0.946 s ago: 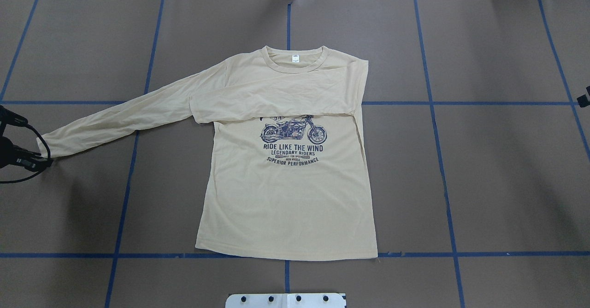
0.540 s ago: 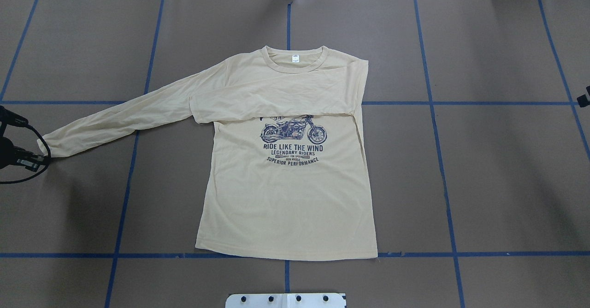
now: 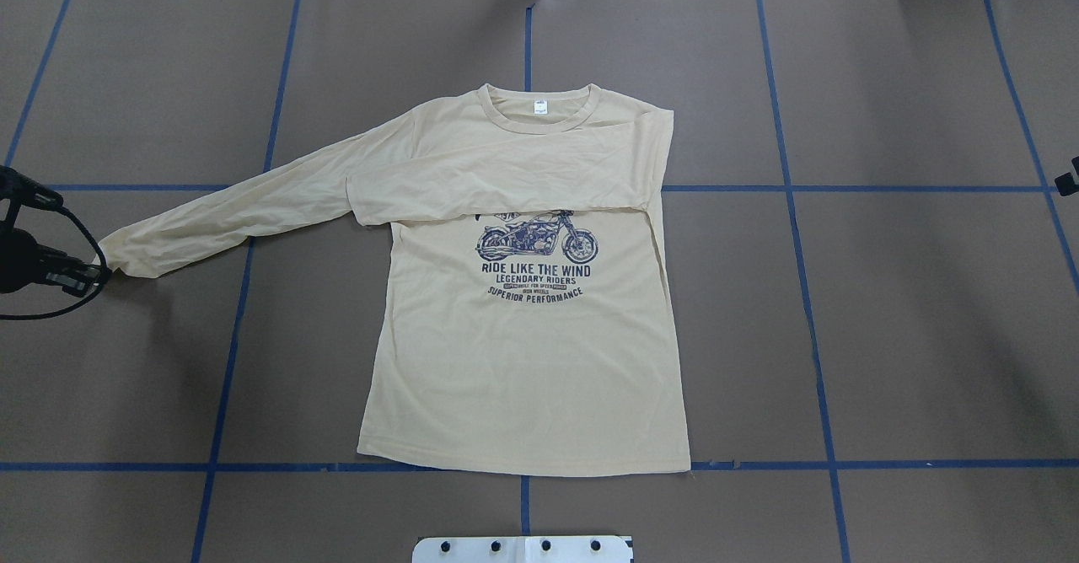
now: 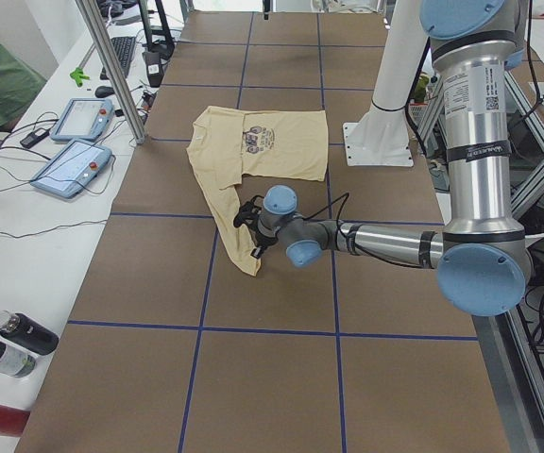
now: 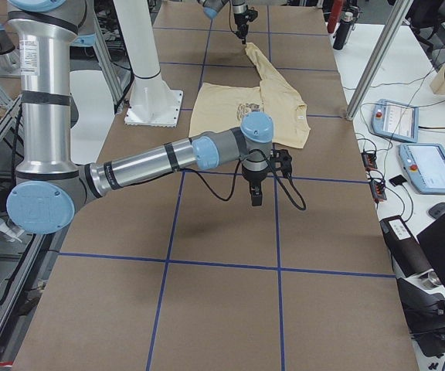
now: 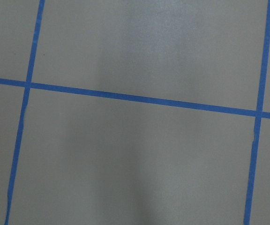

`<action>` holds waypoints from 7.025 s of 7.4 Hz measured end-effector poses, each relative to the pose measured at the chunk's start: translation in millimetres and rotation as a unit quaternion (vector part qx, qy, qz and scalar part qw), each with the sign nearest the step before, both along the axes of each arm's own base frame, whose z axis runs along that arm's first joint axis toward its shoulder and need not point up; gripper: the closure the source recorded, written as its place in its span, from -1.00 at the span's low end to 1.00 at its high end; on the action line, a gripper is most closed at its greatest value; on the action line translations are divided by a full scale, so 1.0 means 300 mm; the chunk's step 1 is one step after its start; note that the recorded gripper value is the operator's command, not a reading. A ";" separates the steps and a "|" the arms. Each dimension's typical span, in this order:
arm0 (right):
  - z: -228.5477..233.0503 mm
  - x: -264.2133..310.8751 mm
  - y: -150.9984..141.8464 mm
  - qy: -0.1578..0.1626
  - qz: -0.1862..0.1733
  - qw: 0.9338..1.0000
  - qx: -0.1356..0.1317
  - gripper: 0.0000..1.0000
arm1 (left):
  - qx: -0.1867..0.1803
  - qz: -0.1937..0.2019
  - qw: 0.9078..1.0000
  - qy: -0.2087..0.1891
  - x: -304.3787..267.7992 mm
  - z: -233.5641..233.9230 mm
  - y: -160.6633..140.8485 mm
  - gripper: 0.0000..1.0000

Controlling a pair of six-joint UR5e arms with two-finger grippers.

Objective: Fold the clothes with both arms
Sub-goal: 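Carry the held sleeve across the shirt chest with the left gripper, then release the sleeve and raise the left gripper while the right arm moves toward the hem, then lower both grippers to the hem corners nearest the robot, then close both grippers on the hem corners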

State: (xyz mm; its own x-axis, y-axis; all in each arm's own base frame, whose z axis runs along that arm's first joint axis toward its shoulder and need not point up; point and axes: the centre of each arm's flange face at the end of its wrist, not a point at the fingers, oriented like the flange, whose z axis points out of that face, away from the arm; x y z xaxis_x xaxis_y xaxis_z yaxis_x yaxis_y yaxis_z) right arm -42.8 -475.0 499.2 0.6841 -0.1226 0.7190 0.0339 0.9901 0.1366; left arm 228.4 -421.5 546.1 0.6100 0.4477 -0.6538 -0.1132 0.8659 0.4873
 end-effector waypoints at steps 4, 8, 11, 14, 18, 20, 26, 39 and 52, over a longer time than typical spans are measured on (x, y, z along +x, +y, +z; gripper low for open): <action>0.001 0.000 0.000 0.000 0.003 1.000 -0.003 -1.00 | -0.033 -0.005 0.999 -0.023 0.174 -0.750 -0.251 1.00; 0.001 0.000 -0.002 0.000 0.003 1.000 -0.004 -1.00 | -0.092 -0.016 0.996 -0.017 0.448 -1.396 -0.373 1.00; -0.001 0.000 -0.002 0.000 0.003 1.000 -0.003 -1.00 | -0.154 -0.010 0.988 -0.008 0.877 -1.770 -0.419 1.00; -0.004 0.000 -0.001 -0.001 0.006 1.000 -0.005 -1.00 | -0.196 -0.006 0.981 0.013 1.274 -1.895 -0.398 1.00; -0.013 -0.002 -0.003 -0.003 0.008 1.000 -0.005 -1.00 | -0.226 -0.031 0.971 0.077 1.426 -1.907 -0.343 -0.99; -0.054 -0.023 -0.011 -0.010 0.026 0.999 -0.017 -1.00 | -0.231 -0.034 0.966 0.113 1.423 -1.904 -0.317 -1.00; -0.448 -0.654 0.228 -0.108 0.125 0.984 -0.073 -1.00 | -0.149 0.010 0.985 0.085 0.940 -1.312 -0.011 -1.00; -0.725 -1.318 0.775 -0.038 0.182 0.978 -0.095 -1.00 | -0.211 -0.048 0.976 0.039 0.898 -0.699 0.569 0.04; -0.705 -1.338 0.783 -0.030 0.179 0.979 -0.096 -1.00 | -0.214 -0.033 0.976 0.026 0.935 -0.677 0.624 1.00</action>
State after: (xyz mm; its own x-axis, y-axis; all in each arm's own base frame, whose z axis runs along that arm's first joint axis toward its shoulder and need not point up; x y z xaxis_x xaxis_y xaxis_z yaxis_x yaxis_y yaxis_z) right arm -444.3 -240.1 287.8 0.6139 0.2584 0.7459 -0.3227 0.9445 -0.0616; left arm 508.9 -234.2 342.9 0.5887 0.0877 -0.8036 -0.0356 0.9959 0.0826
